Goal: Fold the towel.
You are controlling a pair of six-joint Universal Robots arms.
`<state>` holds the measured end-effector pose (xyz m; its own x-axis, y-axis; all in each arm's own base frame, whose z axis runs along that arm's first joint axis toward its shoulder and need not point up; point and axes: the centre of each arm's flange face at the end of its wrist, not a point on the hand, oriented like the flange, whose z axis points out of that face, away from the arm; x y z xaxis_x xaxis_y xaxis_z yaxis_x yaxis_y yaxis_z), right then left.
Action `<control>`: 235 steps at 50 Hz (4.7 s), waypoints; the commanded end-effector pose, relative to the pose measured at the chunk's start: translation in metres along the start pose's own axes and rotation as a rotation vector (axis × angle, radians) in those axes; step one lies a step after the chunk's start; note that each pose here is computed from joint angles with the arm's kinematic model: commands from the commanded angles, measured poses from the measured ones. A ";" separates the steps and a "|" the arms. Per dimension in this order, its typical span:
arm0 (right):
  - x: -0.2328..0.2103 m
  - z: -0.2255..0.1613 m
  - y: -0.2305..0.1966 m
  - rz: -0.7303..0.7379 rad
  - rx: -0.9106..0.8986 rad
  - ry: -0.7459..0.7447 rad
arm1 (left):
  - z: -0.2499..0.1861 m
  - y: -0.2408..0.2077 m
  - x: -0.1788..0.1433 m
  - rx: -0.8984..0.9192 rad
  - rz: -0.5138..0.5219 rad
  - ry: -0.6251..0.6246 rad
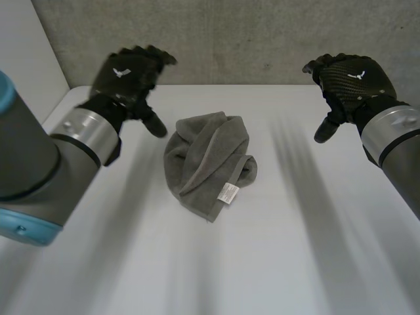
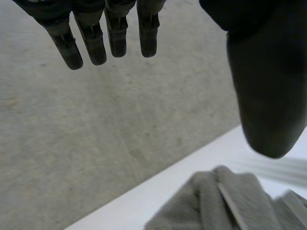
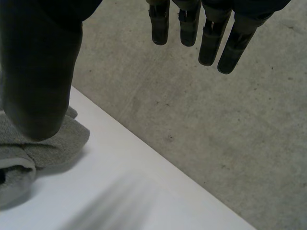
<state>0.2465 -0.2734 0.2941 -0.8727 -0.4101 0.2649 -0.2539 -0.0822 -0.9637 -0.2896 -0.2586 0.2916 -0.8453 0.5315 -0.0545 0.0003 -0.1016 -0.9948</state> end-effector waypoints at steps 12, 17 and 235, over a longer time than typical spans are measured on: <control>0.003 -0.001 -0.008 0.136 -0.040 -0.047 | 0.002 -0.005 -0.027 -0.101 -0.151 -0.124; 0.004 0.000 -0.008 0.138 -0.041 -0.042 | 0.002 -0.007 -0.027 -0.098 -0.150 -0.127; 0.014 0.043 -0.091 0.128 0.575 -0.246 | 0.018 -0.085 0.001 0.248 -0.013 0.058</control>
<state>0.3016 -0.3105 0.3410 -0.6753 -0.6360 0.3735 -0.0872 -0.4340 -0.8967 -0.3080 -0.2802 0.3135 -0.8120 0.5829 -0.0291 -0.0539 -0.1245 -0.9908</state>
